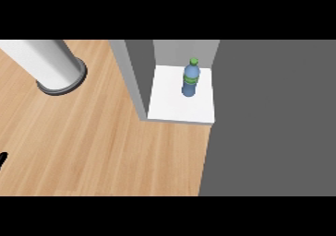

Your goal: Pick up the bottled water, place it into the cabinet and close the cabinet

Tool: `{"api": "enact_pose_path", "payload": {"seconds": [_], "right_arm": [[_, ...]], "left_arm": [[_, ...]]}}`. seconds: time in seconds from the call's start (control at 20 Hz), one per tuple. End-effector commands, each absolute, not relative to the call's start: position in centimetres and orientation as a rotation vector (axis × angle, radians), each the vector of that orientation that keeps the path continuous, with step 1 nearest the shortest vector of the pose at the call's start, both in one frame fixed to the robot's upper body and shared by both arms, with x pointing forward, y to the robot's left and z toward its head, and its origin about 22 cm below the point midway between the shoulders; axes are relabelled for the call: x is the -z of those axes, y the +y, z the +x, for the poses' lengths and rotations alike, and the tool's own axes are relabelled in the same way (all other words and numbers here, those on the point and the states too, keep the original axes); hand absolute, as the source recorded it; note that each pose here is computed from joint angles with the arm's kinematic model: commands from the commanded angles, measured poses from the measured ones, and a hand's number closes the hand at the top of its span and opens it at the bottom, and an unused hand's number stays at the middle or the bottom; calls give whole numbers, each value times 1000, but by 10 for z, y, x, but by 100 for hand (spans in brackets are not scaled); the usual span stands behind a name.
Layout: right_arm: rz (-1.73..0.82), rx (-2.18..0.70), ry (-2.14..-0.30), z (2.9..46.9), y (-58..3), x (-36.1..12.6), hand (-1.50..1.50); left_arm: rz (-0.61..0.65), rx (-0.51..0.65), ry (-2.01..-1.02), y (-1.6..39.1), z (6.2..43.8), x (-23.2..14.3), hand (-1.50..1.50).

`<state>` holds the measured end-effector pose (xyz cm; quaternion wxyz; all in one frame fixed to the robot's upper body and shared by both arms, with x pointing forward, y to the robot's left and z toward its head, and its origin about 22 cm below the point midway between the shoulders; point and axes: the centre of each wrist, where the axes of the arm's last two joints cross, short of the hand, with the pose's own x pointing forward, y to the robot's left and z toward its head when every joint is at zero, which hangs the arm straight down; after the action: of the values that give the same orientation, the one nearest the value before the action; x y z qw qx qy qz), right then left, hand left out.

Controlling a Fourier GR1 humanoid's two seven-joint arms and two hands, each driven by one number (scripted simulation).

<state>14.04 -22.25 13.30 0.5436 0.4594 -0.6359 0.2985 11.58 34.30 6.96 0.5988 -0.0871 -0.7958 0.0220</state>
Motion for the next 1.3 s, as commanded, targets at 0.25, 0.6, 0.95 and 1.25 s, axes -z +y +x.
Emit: {"api": "enact_pose_path", "payload": {"seconds": [0.25, 0.6, 0.95, 1.25], "right_arm": [[1006, -772, -1630, 146, -179, -177, 150], [1035, -771, -1553, 171, -121, -189, 150], [1108, -1013, -1339, 188, -45, -215, 150], [1122, -1031, -1312, 229, -9, -250, 150]], "left_arm": [[-216, -25, -1852, 361, 112, -77, -150], [-227, -4, -1867, 378, 112, -85, -150], [-264, -8, -1878, 399, 101, -83, -150], [-242, -43, -1897, 424, 81, -87, -150]]}}
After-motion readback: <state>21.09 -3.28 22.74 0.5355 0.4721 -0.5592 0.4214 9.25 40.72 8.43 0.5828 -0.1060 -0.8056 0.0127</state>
